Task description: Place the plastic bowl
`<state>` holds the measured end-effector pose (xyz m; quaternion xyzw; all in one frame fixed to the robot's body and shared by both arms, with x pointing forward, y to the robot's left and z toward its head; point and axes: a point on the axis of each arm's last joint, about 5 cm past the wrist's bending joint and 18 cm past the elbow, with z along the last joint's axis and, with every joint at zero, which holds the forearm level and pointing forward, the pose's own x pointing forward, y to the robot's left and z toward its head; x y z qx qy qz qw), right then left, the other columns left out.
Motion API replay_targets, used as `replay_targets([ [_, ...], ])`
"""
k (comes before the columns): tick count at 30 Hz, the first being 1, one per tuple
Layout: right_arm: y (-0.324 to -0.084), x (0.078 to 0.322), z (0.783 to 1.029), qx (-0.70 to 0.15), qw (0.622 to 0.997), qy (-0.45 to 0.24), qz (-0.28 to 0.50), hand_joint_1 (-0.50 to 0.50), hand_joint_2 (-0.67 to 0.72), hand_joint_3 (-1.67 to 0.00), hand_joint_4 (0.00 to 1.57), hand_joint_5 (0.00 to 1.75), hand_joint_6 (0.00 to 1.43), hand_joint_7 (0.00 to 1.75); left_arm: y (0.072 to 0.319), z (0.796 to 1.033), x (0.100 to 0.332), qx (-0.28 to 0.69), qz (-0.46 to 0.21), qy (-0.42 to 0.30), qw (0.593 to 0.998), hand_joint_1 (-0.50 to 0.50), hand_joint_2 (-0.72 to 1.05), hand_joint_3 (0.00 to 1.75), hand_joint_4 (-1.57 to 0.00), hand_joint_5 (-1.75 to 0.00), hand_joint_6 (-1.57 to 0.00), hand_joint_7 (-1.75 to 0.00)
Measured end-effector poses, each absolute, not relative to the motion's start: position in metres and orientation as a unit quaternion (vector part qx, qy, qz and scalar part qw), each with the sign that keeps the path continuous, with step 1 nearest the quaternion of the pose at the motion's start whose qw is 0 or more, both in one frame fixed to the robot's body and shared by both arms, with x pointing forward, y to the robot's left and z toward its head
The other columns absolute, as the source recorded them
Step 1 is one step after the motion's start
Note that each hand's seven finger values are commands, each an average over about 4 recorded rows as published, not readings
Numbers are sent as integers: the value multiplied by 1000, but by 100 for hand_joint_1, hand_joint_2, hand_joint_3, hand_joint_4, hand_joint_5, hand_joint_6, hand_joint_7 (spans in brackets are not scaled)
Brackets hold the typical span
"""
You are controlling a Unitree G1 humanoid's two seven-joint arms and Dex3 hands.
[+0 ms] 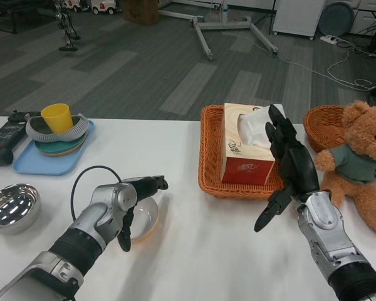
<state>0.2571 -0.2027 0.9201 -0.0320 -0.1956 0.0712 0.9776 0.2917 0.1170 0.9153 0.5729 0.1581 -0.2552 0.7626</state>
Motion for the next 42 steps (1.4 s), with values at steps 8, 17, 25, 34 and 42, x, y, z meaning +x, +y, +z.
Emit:
replay_targets([
  [8,-203,257,920,-31,978,-196,70,-42,60,0,0,0,0,0,117,927,290,572,-238,135,774,-50,105,0,0,-103,0,-49],
  [17,-204,257,921,-31,977,-197,69,-42,60,0,0,0,0,0,122,938,288,561,-215,121,791,-50,105,0,0,-67,0,-59],
  [25,-204,257,921,-31,977,-198,67,-42,60,0,0,0,0,0,125,954,287,545,-191,99,810,-50,105,0,0,-62,0,-82],
  [34,-205,257,921,-31,977,-199,66,-42,60,0,0,0,0,0,136,973,285,479,-165,75,859,-50,83,0,0,-56,0,-91],
  [42,-205,257,921,-31,977,-199,64,-42,60,0,0,0,0,0,164,983,284,268,-133,-34,954,-50,-2,0,0,-36,-21,-91],
])
